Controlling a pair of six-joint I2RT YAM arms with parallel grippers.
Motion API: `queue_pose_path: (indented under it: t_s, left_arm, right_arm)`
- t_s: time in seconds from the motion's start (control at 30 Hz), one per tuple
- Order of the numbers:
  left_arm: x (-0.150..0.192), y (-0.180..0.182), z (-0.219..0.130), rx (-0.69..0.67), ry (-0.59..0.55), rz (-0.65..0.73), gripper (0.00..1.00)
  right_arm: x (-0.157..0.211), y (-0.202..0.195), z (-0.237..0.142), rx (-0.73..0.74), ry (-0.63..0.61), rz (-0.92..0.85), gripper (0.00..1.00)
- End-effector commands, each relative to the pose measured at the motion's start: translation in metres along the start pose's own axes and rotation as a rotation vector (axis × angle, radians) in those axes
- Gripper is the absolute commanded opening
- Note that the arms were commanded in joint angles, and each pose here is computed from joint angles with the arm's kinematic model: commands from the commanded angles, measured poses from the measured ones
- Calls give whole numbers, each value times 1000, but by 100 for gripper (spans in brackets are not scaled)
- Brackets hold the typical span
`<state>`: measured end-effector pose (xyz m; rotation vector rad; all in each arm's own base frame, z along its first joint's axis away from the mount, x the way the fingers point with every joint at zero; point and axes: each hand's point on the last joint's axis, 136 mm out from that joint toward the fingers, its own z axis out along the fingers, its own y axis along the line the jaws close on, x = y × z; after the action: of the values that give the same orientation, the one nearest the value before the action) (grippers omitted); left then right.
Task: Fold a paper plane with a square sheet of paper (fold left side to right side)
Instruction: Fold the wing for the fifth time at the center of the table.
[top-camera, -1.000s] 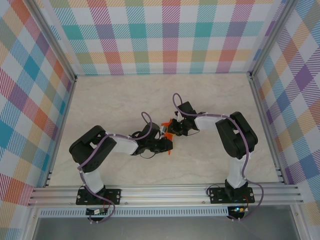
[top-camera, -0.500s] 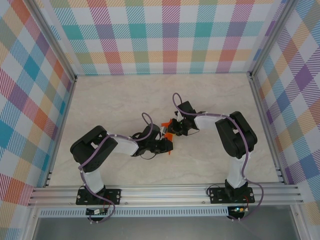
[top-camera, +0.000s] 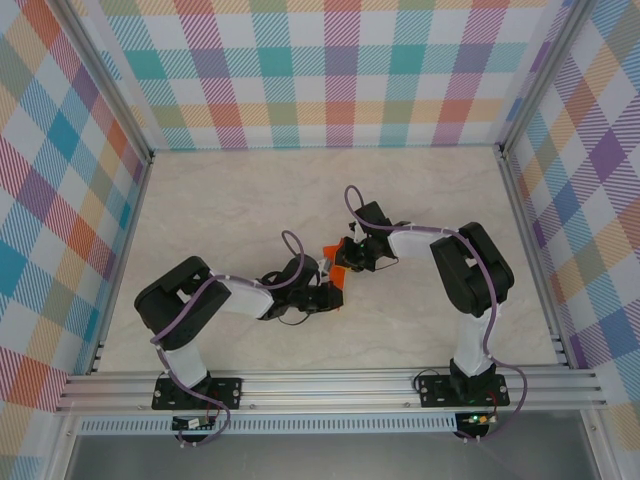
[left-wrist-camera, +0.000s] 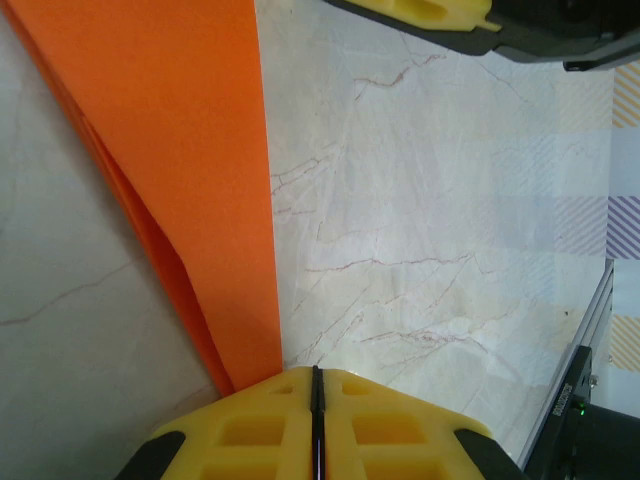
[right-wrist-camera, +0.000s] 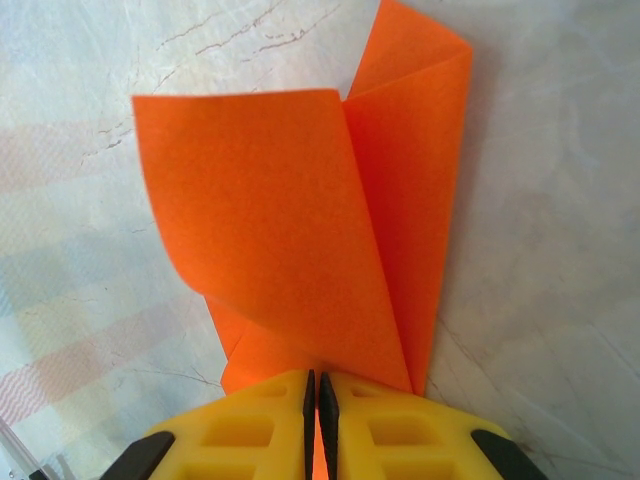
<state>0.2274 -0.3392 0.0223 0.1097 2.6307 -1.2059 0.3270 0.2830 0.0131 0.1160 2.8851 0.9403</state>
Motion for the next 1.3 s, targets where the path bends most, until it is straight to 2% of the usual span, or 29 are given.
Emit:
queue_pose_path:
  t_s: [0.0, 0.23, 0.43, 0.67, 0.77, 1.1, 1.27]
  left_arm:
    - [57, 23, -4, -64, 196, -16, 9]
    - [63, 25, -11, -65, 201, -10, 8]
    - [57, 10, -22, -37, 178, 16, 7]
    - [8, -18, -59, 36, 43, 10, 7]
    - [-7, -33, -67, 50, 27, 47, 8]
    - [-32, -51, -28, 112, 57, 72, 7]
    - [-32, -25, -8, 23, 84, 69, 6]
  right_arm:
    - [36, -61, 18, 204, 120, 66, 15]
    - [36, -61, 18, 205, 121, 65, 15]
    - [36, -60, 19, 200, 125, 65, 15]
    - [37, -60, 18, 202, 122, 66, 15]
    - [36, -58, 17, 197, 119, 65, 15]
    - [36, -58, 17, 196, 120, 67, 15]
    - [35, -56, 17, 191, 119, 68, 15]
